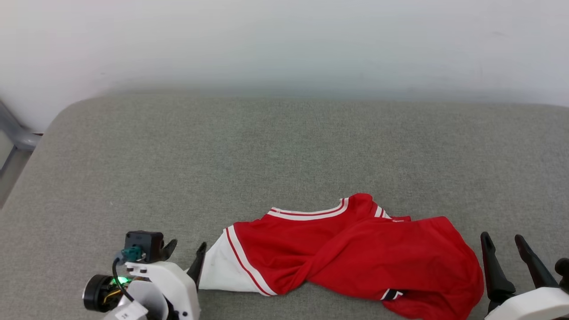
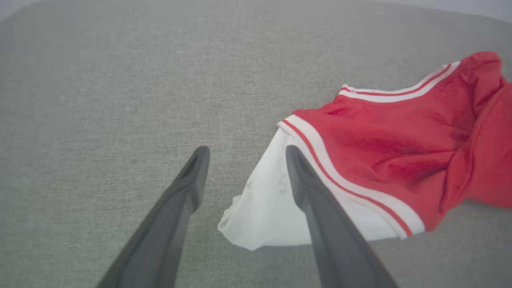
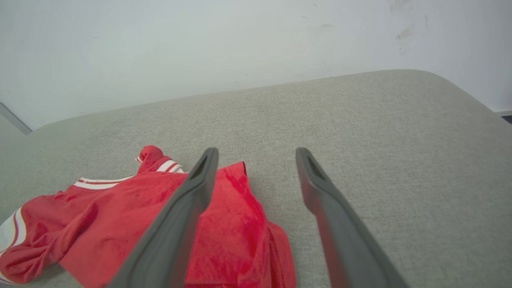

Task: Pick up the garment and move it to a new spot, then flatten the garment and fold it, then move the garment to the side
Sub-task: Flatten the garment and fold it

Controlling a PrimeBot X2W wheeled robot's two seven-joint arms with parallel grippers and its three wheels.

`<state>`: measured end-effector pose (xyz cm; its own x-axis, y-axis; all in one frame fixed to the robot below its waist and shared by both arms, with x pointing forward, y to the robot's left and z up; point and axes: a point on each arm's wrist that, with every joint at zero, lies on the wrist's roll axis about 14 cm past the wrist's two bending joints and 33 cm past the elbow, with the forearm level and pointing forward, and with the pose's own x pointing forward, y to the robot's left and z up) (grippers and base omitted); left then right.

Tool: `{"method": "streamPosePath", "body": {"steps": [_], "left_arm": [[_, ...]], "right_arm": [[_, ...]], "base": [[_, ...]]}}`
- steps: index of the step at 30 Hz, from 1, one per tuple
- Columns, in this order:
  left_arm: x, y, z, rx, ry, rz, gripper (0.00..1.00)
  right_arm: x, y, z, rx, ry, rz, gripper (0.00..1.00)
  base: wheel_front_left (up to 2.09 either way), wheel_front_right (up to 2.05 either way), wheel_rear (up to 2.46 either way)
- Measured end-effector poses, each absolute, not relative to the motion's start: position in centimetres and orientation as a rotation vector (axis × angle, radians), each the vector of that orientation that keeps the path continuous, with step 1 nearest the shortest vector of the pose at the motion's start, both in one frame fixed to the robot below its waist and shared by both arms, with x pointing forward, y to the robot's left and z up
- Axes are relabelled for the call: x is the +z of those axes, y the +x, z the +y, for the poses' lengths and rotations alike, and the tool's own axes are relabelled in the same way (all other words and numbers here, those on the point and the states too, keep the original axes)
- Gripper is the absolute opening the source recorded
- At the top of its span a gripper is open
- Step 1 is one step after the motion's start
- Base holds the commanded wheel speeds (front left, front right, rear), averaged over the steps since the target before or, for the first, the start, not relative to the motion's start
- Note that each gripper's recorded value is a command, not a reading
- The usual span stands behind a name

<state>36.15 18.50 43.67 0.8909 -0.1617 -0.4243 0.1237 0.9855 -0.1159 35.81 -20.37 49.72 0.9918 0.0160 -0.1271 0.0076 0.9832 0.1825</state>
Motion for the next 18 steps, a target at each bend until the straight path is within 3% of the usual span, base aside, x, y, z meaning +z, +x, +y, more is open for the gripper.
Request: {"method": "streamPosePath", "body": {"steps": [9, 18], "left_arm": [[49.5, 36.8, 17.5, -0.134, -0.126, 0.104, 1.0], [52.9, 36.3, 18.1, -0.1, -0.139, -0.044, 1.0]], "right_arm": [[49.1, 35.4, -20.2, 0.014, 0.171, 0.19, 1.0], [43.4, 34.8, -20.9, -0.01, 0.147, 0.471, 1.0]], "base": [[0.0, 0.0, 0.0], [0.0, 0.0, 0.0]]}}
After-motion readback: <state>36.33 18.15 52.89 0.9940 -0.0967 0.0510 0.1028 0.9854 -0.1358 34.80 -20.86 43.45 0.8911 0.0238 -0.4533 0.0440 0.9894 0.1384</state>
